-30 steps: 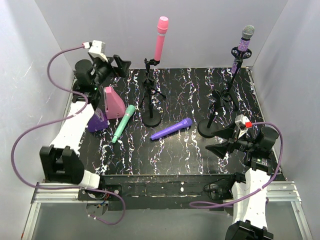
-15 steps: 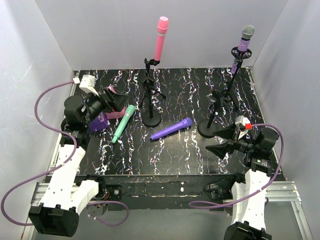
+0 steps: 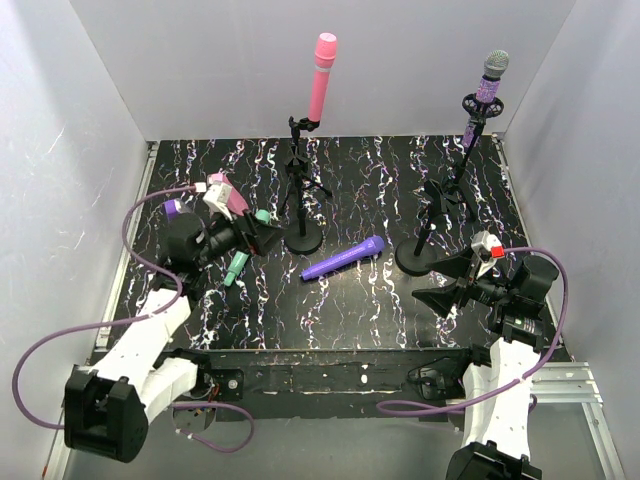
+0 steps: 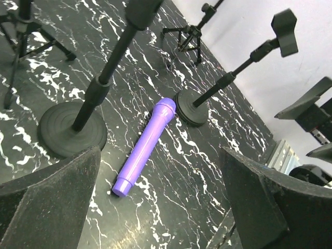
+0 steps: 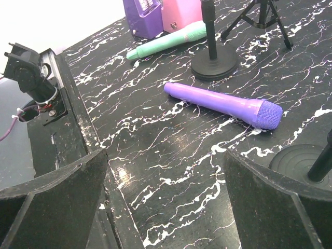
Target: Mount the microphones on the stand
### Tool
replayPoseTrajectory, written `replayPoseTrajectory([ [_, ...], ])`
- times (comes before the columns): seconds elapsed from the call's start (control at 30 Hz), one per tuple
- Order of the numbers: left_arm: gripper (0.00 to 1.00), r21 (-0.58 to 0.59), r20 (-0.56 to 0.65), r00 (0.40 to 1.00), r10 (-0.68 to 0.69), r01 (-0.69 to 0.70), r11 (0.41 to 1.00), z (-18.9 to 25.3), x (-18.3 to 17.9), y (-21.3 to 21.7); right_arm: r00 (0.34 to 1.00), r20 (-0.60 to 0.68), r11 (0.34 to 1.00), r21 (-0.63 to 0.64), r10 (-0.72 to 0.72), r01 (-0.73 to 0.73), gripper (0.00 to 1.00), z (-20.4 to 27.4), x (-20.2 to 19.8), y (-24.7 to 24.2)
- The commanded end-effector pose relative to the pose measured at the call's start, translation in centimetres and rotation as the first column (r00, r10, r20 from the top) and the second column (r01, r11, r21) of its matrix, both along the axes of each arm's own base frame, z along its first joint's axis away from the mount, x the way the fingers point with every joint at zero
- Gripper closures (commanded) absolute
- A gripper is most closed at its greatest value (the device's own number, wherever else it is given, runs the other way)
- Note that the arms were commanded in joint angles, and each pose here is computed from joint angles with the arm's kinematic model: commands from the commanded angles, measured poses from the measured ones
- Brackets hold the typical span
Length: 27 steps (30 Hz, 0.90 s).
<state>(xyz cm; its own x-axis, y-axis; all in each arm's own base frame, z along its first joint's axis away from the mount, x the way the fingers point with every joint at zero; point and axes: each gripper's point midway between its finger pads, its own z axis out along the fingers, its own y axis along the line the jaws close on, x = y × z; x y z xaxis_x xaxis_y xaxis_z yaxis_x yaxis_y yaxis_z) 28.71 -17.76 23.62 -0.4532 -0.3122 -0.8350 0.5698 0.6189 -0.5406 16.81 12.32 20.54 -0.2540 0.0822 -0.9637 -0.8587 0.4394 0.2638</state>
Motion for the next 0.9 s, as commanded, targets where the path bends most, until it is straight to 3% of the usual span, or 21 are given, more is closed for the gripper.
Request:
replayPoseTrajectory([
  [0.0,0.02,0.083,0.117,0.993,-0.035,0.025,0.996,0.2,1.7,-2.1,1.0,0.03,1.0,-0.01,-0.004,0.004,0.02,0.7,0.2,-0.2],
  [0.13,0.02,0.152,0.131,0.991,-0.034,0.014,0.988,-1.3,3.3,-3.5,1.0,0.028,1.0,-0.011,-0.011,0.012,0.02,0.7,0.3,-0.3],
  [0.53,0.02,0.198,0.16,0.987,0.007,-0.039,0.979,-2.9,4.2,-3.5,0.995,-0.015,0.995,-0.022,-0.097,0.097,0.02,0.2,1.5,-1.0],
  [0.87,0.02,0.175,0.297,0.952,0.074,-0.13,0.976,-2.7,9.4,-4.5,0.992,-0.013,0.992,-0.027,-0.123,0.122,0.02,0.1,1.8,-1.3],
])
